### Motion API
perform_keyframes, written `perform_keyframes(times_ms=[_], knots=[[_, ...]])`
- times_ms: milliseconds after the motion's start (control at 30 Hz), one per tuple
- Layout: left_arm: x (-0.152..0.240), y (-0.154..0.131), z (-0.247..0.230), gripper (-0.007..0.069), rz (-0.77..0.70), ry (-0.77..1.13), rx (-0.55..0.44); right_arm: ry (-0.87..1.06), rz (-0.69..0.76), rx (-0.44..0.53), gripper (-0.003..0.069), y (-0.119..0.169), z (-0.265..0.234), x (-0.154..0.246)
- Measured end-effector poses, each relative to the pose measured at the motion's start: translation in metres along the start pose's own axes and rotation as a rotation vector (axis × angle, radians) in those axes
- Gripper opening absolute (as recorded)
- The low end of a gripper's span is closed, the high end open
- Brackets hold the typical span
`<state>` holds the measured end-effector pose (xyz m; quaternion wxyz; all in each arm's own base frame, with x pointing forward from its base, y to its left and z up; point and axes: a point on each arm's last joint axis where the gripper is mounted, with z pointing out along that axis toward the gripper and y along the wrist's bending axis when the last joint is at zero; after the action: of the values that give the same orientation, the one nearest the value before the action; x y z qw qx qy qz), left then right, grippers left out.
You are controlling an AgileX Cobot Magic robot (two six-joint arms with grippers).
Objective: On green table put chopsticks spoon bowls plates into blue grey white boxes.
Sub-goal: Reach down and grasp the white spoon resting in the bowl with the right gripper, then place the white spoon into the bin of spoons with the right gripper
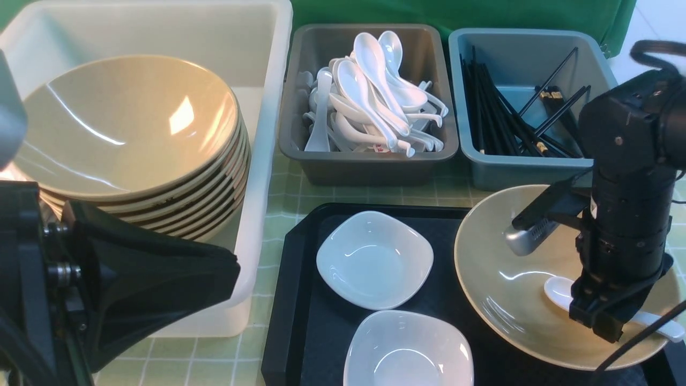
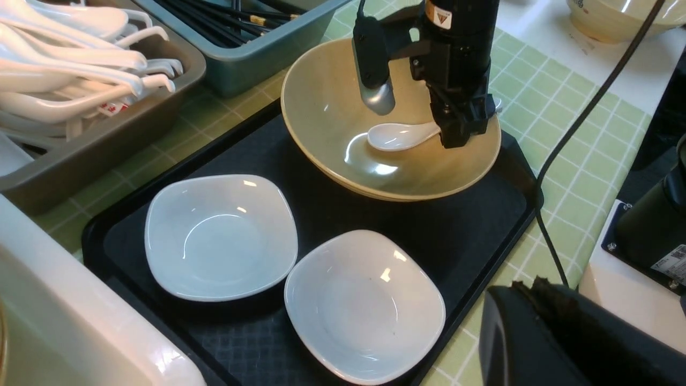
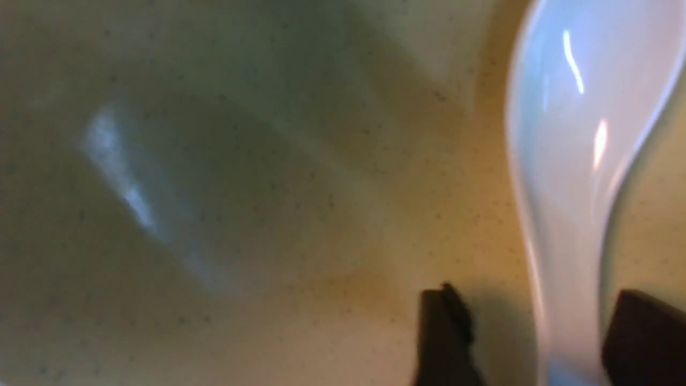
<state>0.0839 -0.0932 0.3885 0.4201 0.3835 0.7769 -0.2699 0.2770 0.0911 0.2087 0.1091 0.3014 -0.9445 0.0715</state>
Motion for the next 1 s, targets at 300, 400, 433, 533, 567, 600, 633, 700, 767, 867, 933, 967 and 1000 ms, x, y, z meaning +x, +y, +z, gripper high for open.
perform_keyframes(times_ms=[300, 400, 433, 533, 567, 600, 633, 700, 767, 867, 933, 967, 1000], knots=[[0.001, 0.0, 0.0, -0.0001, 0.0, 0.009, 0.005, -0.027, 0.037, 0.011, 0.0148, -0.002, -0.007, -0.002], [0.001, 0.0, 0.0, -0.0001, 0.0, 0.009, 0.005, -0.132, 0.068, 0.02, 0.0148, -0.004, -0.035, -0.002], [0.001, 0.0, 0.0, -0.0001, 0.0, 0.009, 0.005, -0.184, 0.079, 0.01, 0.0148, -0.004, -0.048, -0.002], [0.001, 0.0, 0.0, -0.0001, 0.001, 0.01, 0.004, -0.354, 0.104, -0.07, 0.0148, 0.0, -0.089, -0.004], [0.001, 0.0, 0.0, -0.0001, 0.001, 0.008, 0.003, -0.419, 0.104, -0.113, 0.0148, 0.002, -0.104, -0.006], [0.0, 0.0, 0.0, -0.0001, 0.001, 0.004, 0.0, -0.484, 0.097, -0.159, 0.0148, 0.005, -0.118, -0.008], [0.0, 0.0, 0.0, -0.0001, 0.002, -0.002, -0.004, -0.574, 0.094, -0.228, 0.0148, 0.01, -0.134, -0.014], [-0.002, 0.001, 0.0, -0.0001, 0.002, -0.02, -0.014, -0.716, 0.092, -0.306, 0.0148, 0.012, -0.155, -0.026], [-0.003, 0.002, 0.0, -0.0001, 0.002, -0.038, -0.023, -0.813, 0.101, -0.339, 0.0148, 0.011, -0.166, -0.041], [-0.005, 0.003, 0.0, -0.0001, 0.002, -0.051, -0.03, -0.92, 0.135, -0.391, 0.0148, 0.006, -0.168, -0.077], [-0.005, 0.003, 0.0, -0.0001, 0.002, -0.051, -0.031, -0.974, 0.176, -0.407, 0.0148, -0.001, -0.161, -0.106], [-0.005, 0.003, 0.0, -0.0001, 0.001, -0.05, -0.03, -0.974, 0.193, -0.409, 0.0148, -0.004, -0.152, -0.12], [-0.005, 0.003, 0.001, -0.0001, 0.001, -0.049, -0.03, -0.982, 0.199, -0.409, 0.0148, -0.004, -0.151, -0.123]])
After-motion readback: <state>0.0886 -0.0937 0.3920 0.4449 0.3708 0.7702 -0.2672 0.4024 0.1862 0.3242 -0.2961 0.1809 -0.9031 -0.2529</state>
